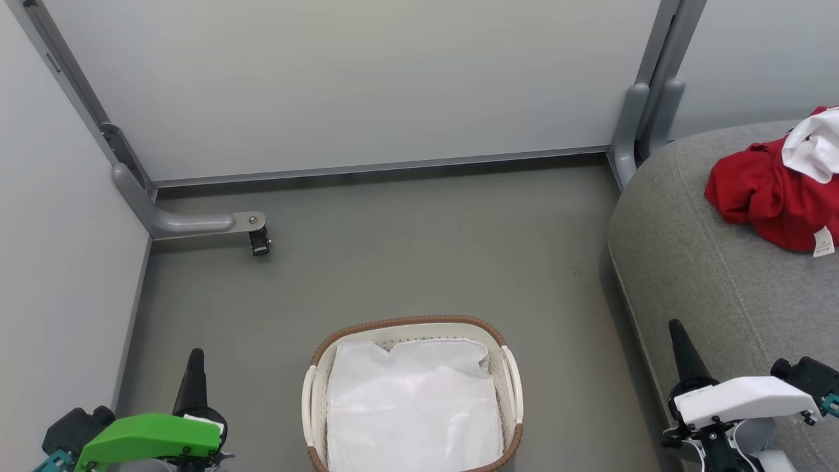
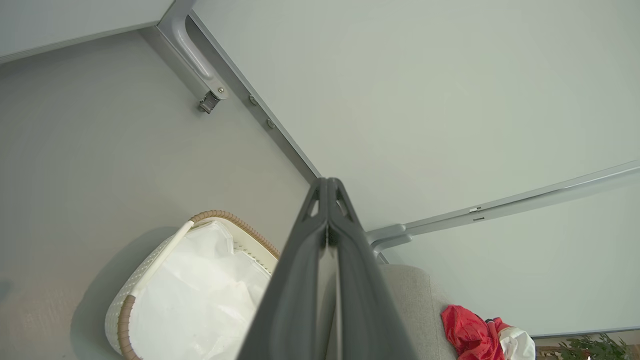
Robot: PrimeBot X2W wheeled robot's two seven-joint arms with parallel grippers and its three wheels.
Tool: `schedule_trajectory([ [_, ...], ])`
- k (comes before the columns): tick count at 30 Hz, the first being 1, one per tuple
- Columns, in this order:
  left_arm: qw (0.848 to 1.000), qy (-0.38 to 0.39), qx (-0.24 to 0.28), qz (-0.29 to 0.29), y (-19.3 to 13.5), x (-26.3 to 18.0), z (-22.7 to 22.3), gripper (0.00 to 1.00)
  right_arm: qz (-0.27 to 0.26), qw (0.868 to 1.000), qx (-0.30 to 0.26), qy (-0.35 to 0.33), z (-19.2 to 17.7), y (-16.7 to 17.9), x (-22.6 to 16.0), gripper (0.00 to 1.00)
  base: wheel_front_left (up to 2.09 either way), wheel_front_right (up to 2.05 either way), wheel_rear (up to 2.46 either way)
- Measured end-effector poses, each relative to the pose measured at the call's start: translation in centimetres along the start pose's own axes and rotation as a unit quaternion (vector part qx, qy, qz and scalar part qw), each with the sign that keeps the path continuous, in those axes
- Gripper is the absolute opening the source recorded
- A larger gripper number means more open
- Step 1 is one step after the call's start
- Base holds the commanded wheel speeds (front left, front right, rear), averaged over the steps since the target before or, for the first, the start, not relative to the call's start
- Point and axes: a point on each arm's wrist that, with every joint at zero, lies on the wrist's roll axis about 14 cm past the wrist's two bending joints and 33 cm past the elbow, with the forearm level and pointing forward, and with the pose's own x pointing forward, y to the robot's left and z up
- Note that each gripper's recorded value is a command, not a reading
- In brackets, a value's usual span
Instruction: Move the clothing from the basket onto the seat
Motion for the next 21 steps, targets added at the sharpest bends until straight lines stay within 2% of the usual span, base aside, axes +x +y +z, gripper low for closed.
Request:
schedule_trajectory([
  [21, 0.995, -0.005, -0.098, -0.021, -1.2, 0.6, 1.0, 0.00, 0.003, 0.995, 0.103, -0.005, 0.9, 0.2, 0.4, 0.00, 0.00, 0.00, 0.00],
])
